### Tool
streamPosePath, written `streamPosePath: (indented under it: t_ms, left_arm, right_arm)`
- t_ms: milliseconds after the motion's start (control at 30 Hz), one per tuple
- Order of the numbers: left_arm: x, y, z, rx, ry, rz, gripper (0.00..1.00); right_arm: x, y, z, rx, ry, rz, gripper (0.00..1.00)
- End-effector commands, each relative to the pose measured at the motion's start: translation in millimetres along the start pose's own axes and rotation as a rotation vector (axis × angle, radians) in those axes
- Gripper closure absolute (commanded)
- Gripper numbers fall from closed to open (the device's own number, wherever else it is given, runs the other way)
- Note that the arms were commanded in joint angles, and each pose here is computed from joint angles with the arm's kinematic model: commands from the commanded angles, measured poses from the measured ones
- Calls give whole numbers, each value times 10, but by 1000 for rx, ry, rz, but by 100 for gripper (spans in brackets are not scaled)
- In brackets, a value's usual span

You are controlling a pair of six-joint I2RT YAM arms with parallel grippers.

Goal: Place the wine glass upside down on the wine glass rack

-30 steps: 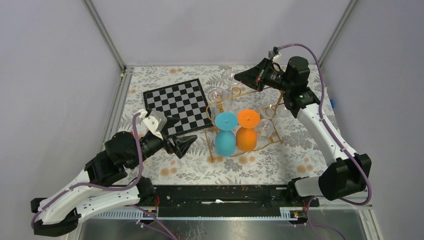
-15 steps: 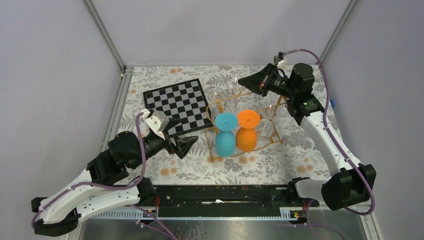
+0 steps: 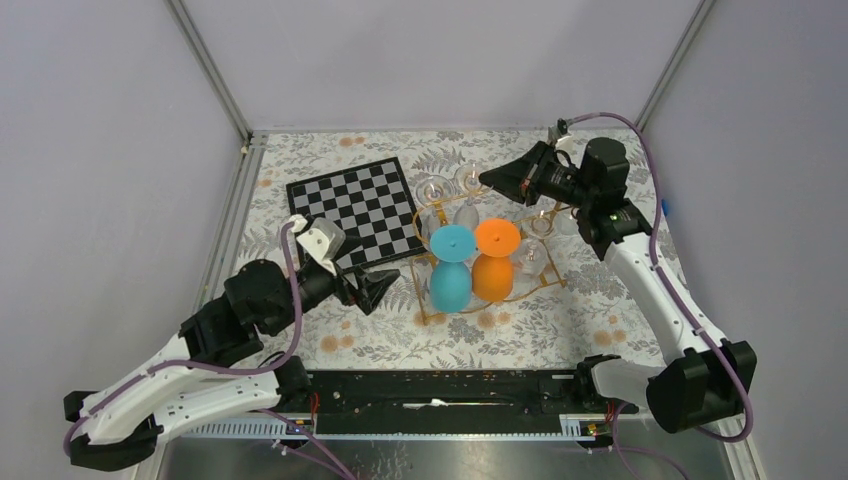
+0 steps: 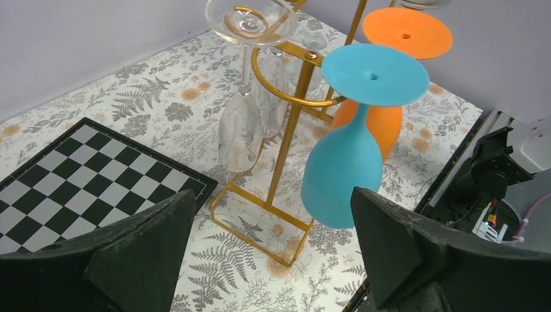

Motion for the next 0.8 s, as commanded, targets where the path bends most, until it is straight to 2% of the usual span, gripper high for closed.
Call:
streamPosePath:
  t_ms: [0, 133, 233, 533, 767]
  left_arm:
    - [48, 80, -79, -22, -32, -45, 1]
    - [109, 120, -56, 14, -64, -97, 1]
    - [165, 145, -23, 56, -83, -143, 1]
    - [316, 245, 164, 218, -135, -265, 1]
    - [556, 321, 482, 377, -313, -253, 1]
  right_arm:
    - [154, -159, 109, 1, -75, -27, 87]
    - [123, -203, 119, -7, -82, 34, 67]
    - [153, -233, 104, -29, -95, 52, 56]
    - [264, -246, -14, -89, -128, 64, 43]
    - [363, -323, -240, -177, -212, 125, 37]
Point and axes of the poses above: each gripper's point midway between its finger pads, its own y axis out along the fingers, its own x axis along the line the jaws close on, z = x × y, the point moved 1 cm from there along -y, back along the fingers, and after that the axes turned 10 degrees about y, right-handed, at the moved point
